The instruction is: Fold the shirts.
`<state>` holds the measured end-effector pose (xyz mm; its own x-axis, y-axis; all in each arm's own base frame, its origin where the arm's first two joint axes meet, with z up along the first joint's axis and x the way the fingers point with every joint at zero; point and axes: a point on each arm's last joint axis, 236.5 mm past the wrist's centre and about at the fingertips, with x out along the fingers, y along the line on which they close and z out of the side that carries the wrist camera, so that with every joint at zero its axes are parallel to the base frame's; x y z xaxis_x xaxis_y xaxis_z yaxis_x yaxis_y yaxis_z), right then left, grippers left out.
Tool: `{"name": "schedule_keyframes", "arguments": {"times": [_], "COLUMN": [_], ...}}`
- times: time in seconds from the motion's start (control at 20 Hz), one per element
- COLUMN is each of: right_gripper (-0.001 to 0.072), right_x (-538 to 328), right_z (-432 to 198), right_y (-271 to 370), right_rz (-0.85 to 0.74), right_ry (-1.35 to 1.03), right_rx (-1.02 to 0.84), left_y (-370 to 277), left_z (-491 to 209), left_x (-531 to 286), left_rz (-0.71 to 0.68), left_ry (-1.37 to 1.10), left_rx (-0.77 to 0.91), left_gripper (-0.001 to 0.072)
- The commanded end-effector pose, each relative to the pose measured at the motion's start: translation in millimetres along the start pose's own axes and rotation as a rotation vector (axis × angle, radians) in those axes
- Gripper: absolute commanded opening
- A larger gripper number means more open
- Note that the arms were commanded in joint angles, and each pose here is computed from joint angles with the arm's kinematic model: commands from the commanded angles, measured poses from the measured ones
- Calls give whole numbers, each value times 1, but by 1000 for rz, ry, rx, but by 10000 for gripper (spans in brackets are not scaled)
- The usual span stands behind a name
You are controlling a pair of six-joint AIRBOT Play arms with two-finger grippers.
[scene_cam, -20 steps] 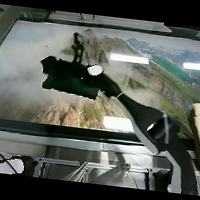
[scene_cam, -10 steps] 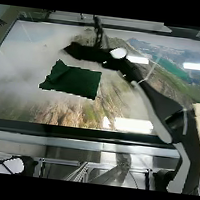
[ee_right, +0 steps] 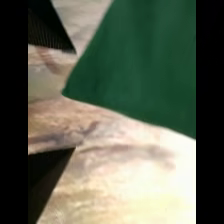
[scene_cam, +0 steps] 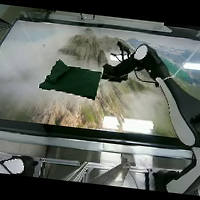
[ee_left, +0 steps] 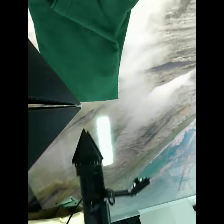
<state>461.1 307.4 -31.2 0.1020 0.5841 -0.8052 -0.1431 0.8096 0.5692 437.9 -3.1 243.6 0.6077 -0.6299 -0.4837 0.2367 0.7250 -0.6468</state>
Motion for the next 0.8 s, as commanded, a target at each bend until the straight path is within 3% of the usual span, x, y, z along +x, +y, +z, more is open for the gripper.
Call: {"name": "schedule_keyframes", "arguments": {"times": [0.0,0.25,0.5,0.55,0.6,0.65,0.75], "right_gripper": [704,704,699,639,306,19,12], "right_x": [47,86,113,112,108,102,84], "right_z": [10,14,22,28,32,37,45], "right_y": [-14,35,83,91,101,110,124], "right_rz": [88,422,570,592,621,654,698], "right_ry": [-34,-22,-114,-150,-176,-196,-230], "right_rx": [185,283,325,326,307,291,240], "left_y": [-2,-2,-2,-2,-3,-3,-3], "left_z": [-2,-2,-3,-4,-5,-6,-7], "left_x": [1,1,1,1,1,1,1], "left_rz": [-5,-6,-6,-8,-9,-11,-11], "left_ry": [8,9,11,15,21,25,27], "left_rx": [6,31,39,39,39,39,39], "left_gripper": [22,22,22,22,22,23,23]}}
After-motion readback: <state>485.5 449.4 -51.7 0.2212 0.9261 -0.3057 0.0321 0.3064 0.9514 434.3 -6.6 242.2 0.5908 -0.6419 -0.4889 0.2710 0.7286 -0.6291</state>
